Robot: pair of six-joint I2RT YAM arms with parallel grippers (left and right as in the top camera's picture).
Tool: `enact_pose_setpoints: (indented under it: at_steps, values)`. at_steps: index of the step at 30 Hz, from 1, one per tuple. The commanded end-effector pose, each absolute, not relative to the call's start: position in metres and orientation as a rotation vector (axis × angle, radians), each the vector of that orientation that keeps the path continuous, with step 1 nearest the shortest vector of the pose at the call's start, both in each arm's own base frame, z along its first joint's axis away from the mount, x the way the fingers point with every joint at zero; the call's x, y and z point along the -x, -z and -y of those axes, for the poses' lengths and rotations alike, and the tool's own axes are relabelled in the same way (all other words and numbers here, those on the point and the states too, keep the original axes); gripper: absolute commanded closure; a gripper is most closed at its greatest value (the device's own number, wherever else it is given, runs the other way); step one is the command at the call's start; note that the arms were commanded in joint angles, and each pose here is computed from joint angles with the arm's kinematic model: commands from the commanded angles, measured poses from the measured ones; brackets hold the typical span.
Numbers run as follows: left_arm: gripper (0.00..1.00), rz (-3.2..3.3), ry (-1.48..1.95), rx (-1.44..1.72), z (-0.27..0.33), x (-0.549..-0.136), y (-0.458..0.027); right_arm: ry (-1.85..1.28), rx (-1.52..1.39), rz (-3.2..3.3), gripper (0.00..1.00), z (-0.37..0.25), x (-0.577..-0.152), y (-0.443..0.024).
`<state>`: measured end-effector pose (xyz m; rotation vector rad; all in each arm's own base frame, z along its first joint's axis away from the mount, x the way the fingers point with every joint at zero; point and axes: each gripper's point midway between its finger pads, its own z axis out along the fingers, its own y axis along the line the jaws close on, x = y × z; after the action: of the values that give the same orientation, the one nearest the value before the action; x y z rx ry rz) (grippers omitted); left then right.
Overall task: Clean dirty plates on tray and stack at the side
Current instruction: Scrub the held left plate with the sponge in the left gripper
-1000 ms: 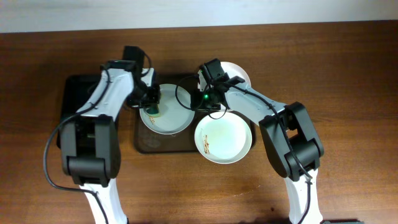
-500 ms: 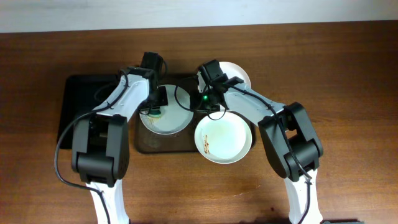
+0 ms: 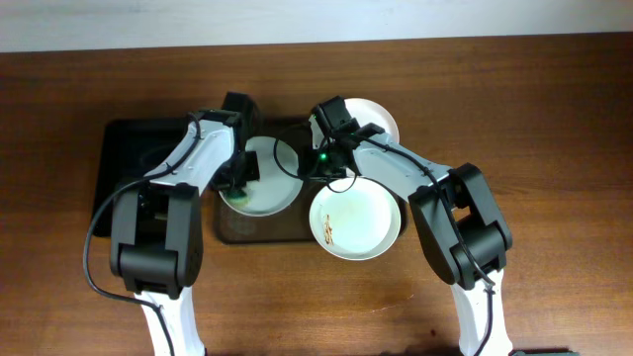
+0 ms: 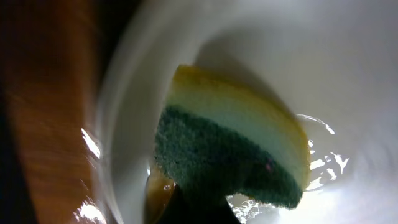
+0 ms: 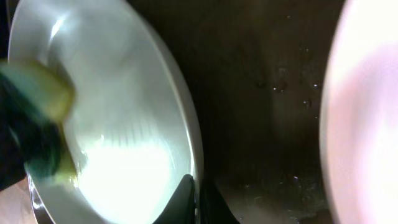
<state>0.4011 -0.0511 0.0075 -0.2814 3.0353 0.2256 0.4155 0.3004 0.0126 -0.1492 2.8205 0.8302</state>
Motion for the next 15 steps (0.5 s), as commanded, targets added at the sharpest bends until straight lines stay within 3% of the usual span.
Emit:
enact_pose_setpoints:
  at_steps: [1,4,6,9,15]
  values:
    - [0.99,-2.848,-0.401,0.475,0.021,-0.428,-0.001,-0.814,0.131,-2.813,0.96,-0.296,-0.423,-0.013]
    - [0.99,-2.781,-0.285,0.308,0.048,-0.456,-0.005,-0.803,0.128,-2.815,0.96,-0.294,-0.423,-0.012]
    - [1.00,-2.838,-0.011,-0.016,0.093,-0.457,-0.001,-0.773,0.118,-2.828,0.96,-0.291,-0.422,-0.010]
    - [0.99,-2.927,0.374,-0.273,0.135,-0.427,0.000,-0.773,0.119,-2.829,0.96,-0.291,-0.422,-0.010]
    - [0.99,-3.188,0.480,-0.256,0.101,-0.366,0.001,-0.773,0.119,-2.829,0.96,-0.291,-0.422,-0.010]
